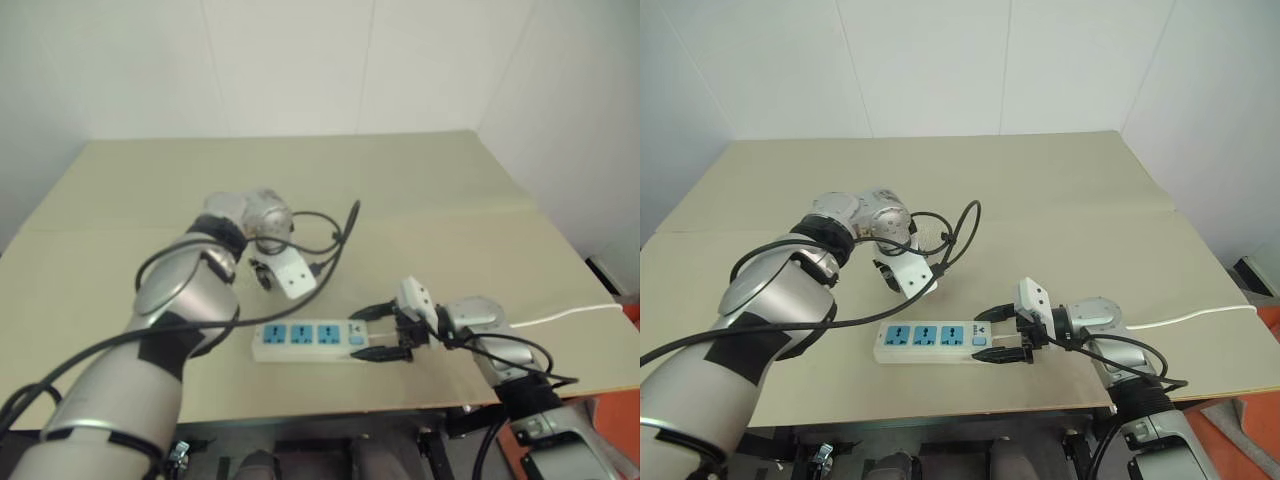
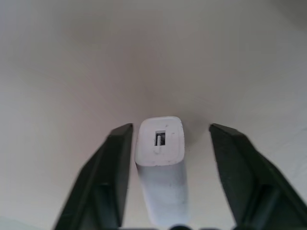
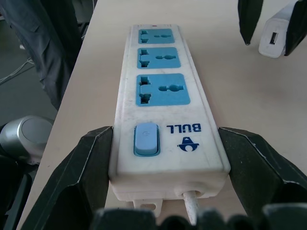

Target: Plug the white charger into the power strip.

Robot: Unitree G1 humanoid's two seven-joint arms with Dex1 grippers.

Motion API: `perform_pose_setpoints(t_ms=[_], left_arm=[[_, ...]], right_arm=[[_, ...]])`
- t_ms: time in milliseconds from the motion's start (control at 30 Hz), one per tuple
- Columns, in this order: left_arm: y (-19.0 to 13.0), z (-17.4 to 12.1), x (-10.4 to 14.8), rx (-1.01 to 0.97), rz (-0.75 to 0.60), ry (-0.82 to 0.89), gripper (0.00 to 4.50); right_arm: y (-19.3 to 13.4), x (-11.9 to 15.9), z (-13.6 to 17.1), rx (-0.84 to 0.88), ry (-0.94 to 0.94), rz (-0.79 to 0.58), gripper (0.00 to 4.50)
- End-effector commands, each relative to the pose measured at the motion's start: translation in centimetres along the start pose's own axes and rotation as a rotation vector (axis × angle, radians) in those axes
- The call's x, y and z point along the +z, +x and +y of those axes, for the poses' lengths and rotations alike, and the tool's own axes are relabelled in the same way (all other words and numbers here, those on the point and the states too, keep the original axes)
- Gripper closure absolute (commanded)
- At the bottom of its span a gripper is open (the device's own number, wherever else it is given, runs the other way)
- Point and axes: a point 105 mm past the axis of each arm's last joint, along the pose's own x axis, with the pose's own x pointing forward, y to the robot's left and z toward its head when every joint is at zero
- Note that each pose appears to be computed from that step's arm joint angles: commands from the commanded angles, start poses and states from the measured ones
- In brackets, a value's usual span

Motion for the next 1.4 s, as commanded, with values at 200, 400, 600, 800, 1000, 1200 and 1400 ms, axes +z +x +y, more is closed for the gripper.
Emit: perform_pose_setpoints(t_ms=[200, 400, 600, 800, 1000, 1200, 1400], left_arm=[[0.1, 0.7, -0.5, 0.06, 0.028, -0.041, 3.49], [-1.9, 2.4, 0.9, 0.192, -0.162, -0.132, 3.49], [-7.2, 3.4, 1.8, 0.372, -0.53, -0.277, 3.49], [-13.6, 3.9, 0.2, 0.744, -0.961, -0.471, 3.49], [-15.2, 2.4, 0.7, 0.782, -1.36, -0.584, 3.49], [-13.2, 0.5, 1.9, 0.75, -1.537, -0.727, 3.49], [-11.8, -0.4, 3.6, 0.721, -1.593, -0.876, 3.49]], right_arm=[[0.0, -0.5, 0.0, -0.013, -0.012, 0.051, 1.12], [-0.3, -0.6, 0.0, -0.01, -0.015, 0.059, 1.12], [-0.1, -0.5, -0.5, -0.013, -0.022, 0.06, 1.12], [0.7, -0.5, -0.9, -0.013, -0.029, 0.048, 1.12], [1.8, -0.5, -1.2, -0.021, -0.032, 0.027, 1.12], [2.2, -0.8, -1.3, -0.026, -0.028, 0.02, 1.12], [2.2, -1.4, -1.3, -0.029, -0.033, 0.026, 1.12]])
